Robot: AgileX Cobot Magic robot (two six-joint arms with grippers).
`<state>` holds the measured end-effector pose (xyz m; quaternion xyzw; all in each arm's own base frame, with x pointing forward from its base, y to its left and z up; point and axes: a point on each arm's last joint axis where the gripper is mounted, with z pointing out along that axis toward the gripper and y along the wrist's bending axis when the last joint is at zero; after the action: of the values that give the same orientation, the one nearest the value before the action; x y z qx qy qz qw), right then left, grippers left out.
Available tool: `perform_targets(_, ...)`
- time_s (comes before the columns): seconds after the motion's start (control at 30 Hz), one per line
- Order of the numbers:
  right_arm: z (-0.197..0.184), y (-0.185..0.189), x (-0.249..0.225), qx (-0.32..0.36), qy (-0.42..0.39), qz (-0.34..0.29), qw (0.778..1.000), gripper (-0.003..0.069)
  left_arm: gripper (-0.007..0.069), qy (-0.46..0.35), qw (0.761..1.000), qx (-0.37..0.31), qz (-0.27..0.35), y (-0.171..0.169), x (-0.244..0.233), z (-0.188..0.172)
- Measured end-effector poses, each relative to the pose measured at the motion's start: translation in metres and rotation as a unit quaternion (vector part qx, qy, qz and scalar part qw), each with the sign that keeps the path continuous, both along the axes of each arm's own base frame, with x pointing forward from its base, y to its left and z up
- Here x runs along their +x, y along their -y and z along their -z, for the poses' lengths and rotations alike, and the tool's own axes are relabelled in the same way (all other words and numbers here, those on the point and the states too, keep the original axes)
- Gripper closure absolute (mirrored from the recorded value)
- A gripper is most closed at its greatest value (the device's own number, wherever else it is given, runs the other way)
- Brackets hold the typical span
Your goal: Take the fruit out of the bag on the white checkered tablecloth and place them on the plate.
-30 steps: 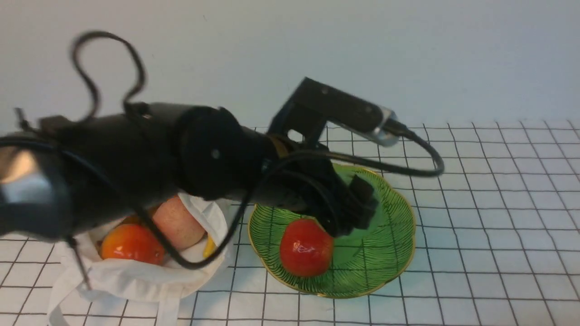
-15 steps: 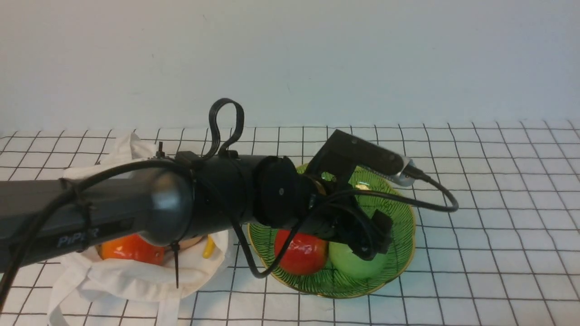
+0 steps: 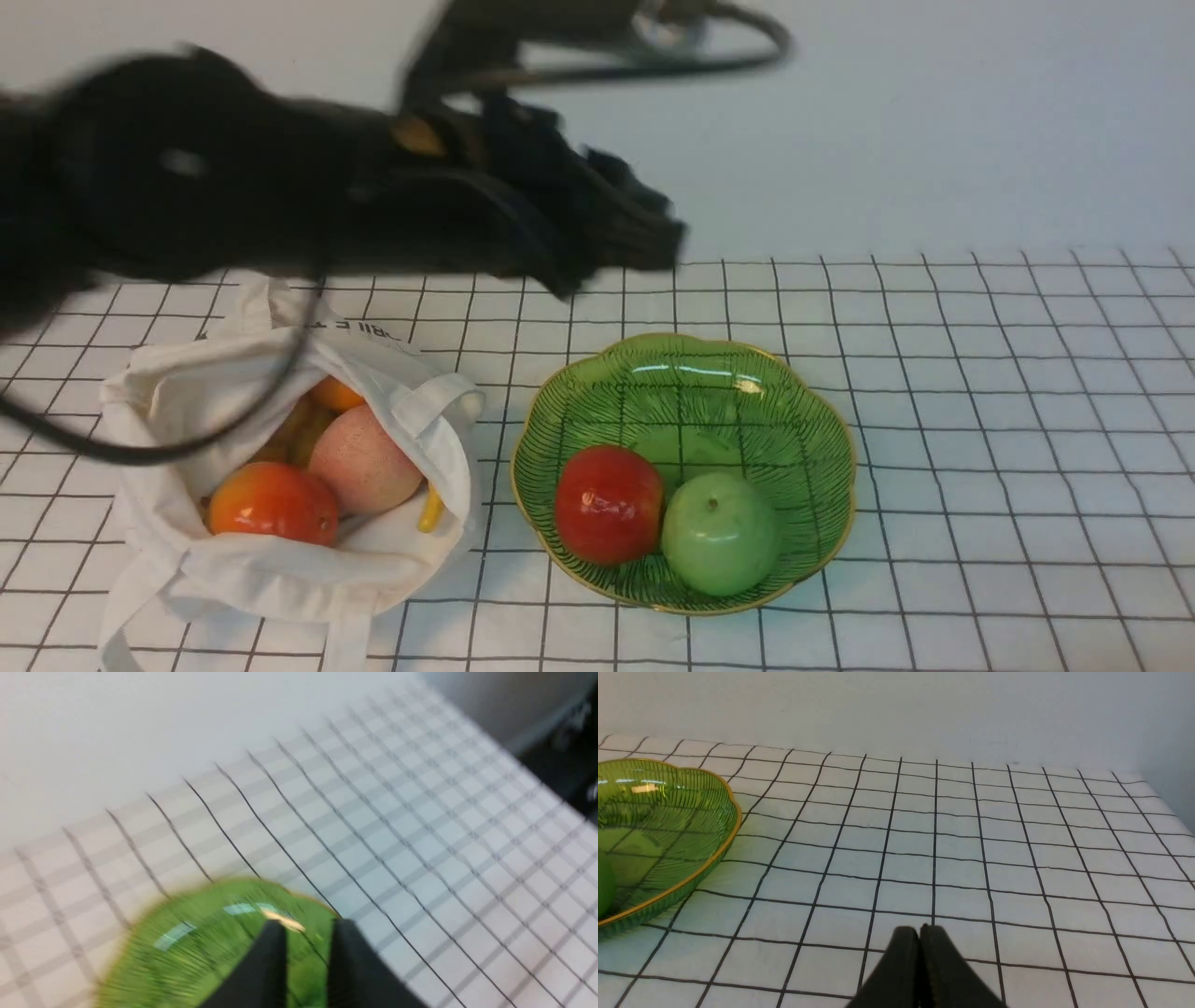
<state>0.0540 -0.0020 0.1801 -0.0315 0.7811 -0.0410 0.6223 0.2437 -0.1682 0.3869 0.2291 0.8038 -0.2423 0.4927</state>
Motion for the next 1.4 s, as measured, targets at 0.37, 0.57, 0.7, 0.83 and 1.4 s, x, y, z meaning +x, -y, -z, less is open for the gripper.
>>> perform_targets(0.37,0.000,0.000,0.000,0.000,0.000,0.000,1.000,0.0673,0.0633,0.166,0.977,-0.034,-0.128,-0.122,-0.135,-0.038)
perform_targets(0.57,0.000,0.000,0.000,0.000,0.000,0.000,1.000,0.0673,0.0633,0.227,0.959,-0.059,-0.161,-0.142,-0.186,-0.006)
perform_targets(0.7,0.000,0.000,0.000,0.000,0.000,0.000,1.000,0.0673,0.0633,0.246,0.953,-0.064,-0.164,-0.147,-0.203,0.012)
perform_targets(0.83,0.000,0.000,0.000,0.000,0.000,0.000,1.000,0.0673,0.0633,0.268,0.947,-0.056,-0.165,-0.151,-0.218,0.026)
perform_targets(1.4,0.000,0.000,0.000,0.000,0.000,0.000,1.000,0.0673,0.0633,0.215,0.954,0.021,-0.208,-0.157,-0.204,0.084)
